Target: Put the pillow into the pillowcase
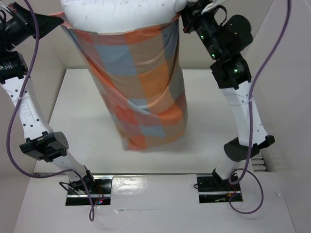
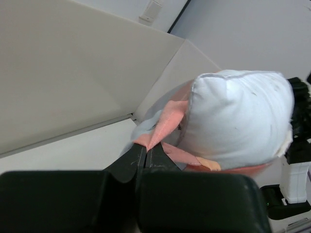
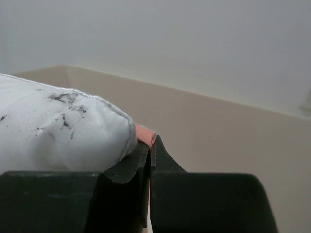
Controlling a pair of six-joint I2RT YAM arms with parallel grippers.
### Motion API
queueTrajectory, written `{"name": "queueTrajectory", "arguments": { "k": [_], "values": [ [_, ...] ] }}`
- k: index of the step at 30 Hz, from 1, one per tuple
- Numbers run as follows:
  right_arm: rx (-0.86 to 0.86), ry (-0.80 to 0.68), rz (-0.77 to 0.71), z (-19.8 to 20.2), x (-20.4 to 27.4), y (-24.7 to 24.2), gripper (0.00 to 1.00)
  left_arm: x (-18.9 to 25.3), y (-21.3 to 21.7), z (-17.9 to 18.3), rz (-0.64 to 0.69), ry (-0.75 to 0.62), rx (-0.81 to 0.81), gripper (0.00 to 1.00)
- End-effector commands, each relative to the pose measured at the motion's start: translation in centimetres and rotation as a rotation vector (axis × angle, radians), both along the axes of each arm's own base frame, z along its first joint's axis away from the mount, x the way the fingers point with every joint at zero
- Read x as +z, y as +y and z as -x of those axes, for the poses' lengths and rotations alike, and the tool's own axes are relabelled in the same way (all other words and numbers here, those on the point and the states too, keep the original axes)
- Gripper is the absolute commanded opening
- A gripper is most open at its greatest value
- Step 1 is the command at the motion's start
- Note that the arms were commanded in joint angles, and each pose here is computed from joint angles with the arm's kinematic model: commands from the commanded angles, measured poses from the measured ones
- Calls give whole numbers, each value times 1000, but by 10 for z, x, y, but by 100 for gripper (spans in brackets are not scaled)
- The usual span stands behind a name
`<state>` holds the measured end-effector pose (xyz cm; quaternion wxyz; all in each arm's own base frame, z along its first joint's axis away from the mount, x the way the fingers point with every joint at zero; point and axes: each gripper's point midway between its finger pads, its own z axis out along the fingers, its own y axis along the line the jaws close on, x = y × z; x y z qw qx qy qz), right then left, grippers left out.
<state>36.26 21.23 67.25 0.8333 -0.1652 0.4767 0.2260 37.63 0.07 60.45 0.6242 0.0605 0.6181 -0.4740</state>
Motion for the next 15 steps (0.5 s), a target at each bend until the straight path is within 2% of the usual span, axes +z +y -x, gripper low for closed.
{"name": "queueTrajectory", "arguments": {
  "k": [1,4,5,7,9,10,12,14,15],
  "values": [
    [-369,-78,-156,-28,23,-74,0,29,12,15,-41,-147,115,0],
    [-477,61,-94,-62,-39,-77,0,9,5,13,-53,-105,98,0],
    [-488,80,-86,-60,-46,-81,0,7,-8,21,-61,-105,80,0],
    [-516,104,-72,-61,-60,-85,0,-17,-4,9,-64,-54,85,0],
    [-502,84,-66,-54,-44,-85,0,-7,-9,9,-45,-55,74,0],
    [-486,-23,-149,-19,14,-100,0,2,-2,11,-35,-66,86,0],
    [-466,-70,-174,-2,43,-105,0,27,13,24,-44,-140,122,0],
    [-426,-198,-261,59,88,-128,0,57,26,46,-10,-193,185,0],
    [-418,-220,-287,73,93,-135,0,63,30,50,-10,-221,202,0]
  ]
}}
